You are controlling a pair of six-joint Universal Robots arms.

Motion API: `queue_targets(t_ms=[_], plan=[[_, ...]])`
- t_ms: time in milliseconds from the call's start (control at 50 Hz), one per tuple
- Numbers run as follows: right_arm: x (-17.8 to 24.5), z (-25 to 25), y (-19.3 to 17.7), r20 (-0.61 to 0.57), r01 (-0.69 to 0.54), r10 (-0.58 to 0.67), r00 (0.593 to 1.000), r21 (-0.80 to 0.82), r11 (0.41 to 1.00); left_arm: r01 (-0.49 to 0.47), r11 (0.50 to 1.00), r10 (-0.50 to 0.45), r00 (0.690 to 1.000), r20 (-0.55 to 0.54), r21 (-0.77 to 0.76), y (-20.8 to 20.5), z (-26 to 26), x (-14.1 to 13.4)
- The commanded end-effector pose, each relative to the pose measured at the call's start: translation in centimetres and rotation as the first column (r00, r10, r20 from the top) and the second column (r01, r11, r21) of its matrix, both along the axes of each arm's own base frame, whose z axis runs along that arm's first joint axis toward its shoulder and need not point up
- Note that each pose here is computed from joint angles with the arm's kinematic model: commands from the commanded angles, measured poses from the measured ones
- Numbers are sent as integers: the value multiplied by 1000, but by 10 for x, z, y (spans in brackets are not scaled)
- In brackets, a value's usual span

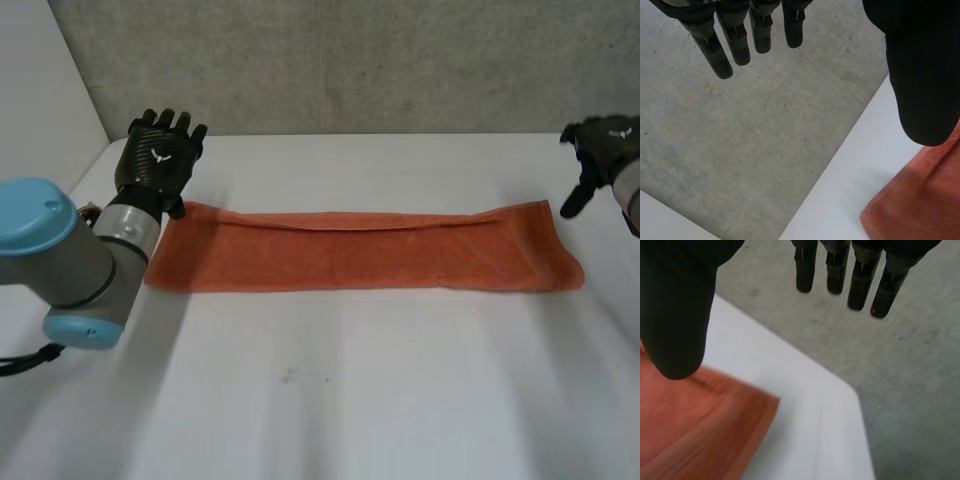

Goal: Fold the laundry

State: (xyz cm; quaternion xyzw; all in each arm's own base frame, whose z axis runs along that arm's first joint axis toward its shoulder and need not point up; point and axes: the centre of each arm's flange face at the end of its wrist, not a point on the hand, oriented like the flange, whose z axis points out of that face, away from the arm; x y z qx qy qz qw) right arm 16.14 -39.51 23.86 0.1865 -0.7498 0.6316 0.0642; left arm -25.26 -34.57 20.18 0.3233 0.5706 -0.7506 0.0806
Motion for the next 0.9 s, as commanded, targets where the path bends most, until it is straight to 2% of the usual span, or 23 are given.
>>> queue_targets(t_ms=[20, 140, 200, 300, 400, 540, 760, 900], plan=[[-6, -24, 16, 3, -59, 59, 998, 99, 993, 23, 995, -19, 999, -49, 94, 24, -9, 5], [1, -38, 8, 22, -115, 113, 993, 121, 986, 56, 976, -47, 998, -49, 211, 18, -25, 0], [5, -53, -7, 33, -136, 132, 991, 139, 981, 73, 942, -68, 997, -24, 327, 9, -43, -2], [5, -68, -26, 40, -138, 133, 990, 170, 976, 66, 900, -71, 997, -2, 430, -9, -59, -5], [10, -92, -47, 48, -149, 142, 989, 213, 966, 59, 913, -61, 998, -7, 404, -34, -62, -8], [31, -111, -57, 54, -186, 178, 983, 238, 953, 65, 922, -67, 998, -10, 381, -54, -72, -14], [33, -103, -72, 50, -159, 153, 987, 160, 974, 64, 922, -65, 998, -10, 381, -64, -85, -16], [30, -92, -72, 120, -104, 88, 989, 134, 985, 50, 931, -48, 999, -14, 362, -64, -72, -12]])
